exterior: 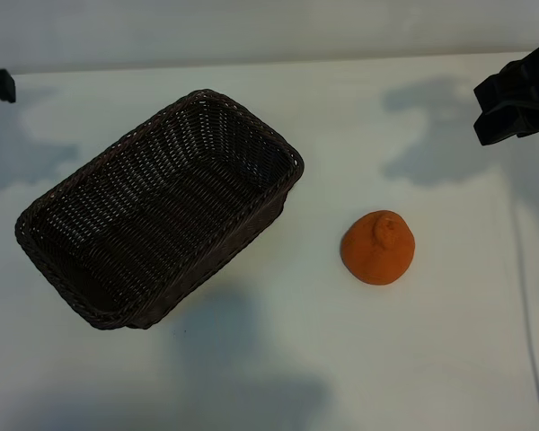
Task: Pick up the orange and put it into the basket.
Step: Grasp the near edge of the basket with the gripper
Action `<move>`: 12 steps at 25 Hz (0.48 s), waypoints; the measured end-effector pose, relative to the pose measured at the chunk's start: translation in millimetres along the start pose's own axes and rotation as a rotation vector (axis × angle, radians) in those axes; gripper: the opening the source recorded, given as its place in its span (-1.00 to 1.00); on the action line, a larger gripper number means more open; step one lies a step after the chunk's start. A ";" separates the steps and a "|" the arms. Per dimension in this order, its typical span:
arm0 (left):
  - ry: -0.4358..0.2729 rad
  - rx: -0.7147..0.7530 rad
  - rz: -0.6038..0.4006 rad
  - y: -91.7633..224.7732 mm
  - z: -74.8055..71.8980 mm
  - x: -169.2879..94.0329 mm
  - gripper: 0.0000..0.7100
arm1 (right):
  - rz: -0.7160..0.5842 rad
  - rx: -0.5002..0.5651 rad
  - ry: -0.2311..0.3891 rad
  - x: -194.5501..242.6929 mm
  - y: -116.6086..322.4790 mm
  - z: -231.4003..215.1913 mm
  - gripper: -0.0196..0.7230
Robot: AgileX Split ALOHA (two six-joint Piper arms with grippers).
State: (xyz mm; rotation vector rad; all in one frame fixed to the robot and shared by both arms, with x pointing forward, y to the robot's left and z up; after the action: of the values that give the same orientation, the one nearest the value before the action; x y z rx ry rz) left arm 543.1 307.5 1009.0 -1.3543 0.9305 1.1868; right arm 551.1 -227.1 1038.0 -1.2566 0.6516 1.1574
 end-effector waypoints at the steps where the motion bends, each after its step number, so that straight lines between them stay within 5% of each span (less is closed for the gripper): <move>1: -0.002 0.001 0.014 3.3 0.2 3.5 0.07 | 0.000 0.000 0.000 0.0 0.0 0.0 0.12; 6: -0.006 0.008 0.108 29.6 -0.4 34.8 0.07 | -0.002 0.000 0.000 0.0 -0.4 -0.1 0.12; 12: -0.001 0.001 0.092 31.9 -1.6 47.5 0.07 | -0.004 0.000 0.001 0.0 -0.7 -0.1 0.12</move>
State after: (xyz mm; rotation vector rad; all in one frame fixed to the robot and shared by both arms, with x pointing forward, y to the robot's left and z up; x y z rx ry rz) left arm 522.1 305.5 955.8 -1.3221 1.0014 1.2566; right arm 551.8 -227.1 1038.2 -1.2577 0.6494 1.1540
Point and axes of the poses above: a point on each arm's last joint axis where the gripper is mounted, x pointing out along that axis toward the gripper, z along the wrist's bending axis when the last joint is at zero, y = z × x, the point moved 9 cm from there along x, pointing out along that axis toward the gripper, and after that the axes turned 2 degrees about x, right-handed, at the moved point
